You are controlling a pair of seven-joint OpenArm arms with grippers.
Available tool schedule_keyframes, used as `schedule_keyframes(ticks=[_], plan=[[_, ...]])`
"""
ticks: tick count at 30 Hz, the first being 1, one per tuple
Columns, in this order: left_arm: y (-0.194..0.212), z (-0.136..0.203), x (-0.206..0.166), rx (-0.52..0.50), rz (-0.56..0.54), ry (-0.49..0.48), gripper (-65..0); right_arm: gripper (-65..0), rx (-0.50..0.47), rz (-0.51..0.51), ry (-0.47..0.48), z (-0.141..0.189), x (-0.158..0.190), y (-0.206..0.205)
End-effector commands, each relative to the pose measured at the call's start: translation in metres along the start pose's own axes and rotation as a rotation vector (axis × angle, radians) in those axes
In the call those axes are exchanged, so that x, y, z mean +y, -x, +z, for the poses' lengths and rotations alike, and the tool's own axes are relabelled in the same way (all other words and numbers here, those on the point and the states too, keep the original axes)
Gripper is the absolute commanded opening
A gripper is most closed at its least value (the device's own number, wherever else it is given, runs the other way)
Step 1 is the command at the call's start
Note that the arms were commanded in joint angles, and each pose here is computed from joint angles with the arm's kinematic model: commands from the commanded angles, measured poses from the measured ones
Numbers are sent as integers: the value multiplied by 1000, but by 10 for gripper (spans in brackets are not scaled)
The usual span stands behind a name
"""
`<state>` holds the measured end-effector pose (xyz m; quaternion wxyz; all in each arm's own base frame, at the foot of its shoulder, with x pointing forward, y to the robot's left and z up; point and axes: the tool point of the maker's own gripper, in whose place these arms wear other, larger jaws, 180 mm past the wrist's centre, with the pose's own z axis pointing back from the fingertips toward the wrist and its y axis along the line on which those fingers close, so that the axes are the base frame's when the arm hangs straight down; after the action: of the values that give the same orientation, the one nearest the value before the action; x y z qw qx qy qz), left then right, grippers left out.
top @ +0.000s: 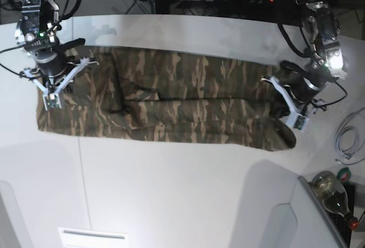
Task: Layout the t-shirt on the table in an organized manner, then fold the t-shirt properly
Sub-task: 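Grasp the strip's end with the left gripper and fold it toward the right gripper, then press the folded end flat with the left gripper and release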
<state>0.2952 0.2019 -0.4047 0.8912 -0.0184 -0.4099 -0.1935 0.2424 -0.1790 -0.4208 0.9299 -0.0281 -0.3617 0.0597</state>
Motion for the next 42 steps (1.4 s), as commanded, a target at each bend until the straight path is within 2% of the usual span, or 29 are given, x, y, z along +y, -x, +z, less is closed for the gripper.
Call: schedule_keyframes(ticks=[1,7,16,21,25,33,42], plan=[[-12,0,-8,-36,-19,5,-650,-648,-42,9,12,2,-6,-12],[-21,-18,-78,-39,-28,114,-650,-648,-47,9,12,2,-6,-15],[-49,-44,-132,11,-84,215,-650,-648,-47,10,13,2,-6,-15],[-56,-60,-146,22,-58,250,-650,-648,-45,10,13,2,-6,-14],[-52,-64,-156,38,-40,273,-650,-648,-45,-9,46,3,-20,-13],[-53,-65,-189,42,-90,351,-650,-648,-46,-17,63,4,-27,-14],[-55,-74,-186,53,-45,315,-650,-648,-46,-17,63,4,-27,-14]])
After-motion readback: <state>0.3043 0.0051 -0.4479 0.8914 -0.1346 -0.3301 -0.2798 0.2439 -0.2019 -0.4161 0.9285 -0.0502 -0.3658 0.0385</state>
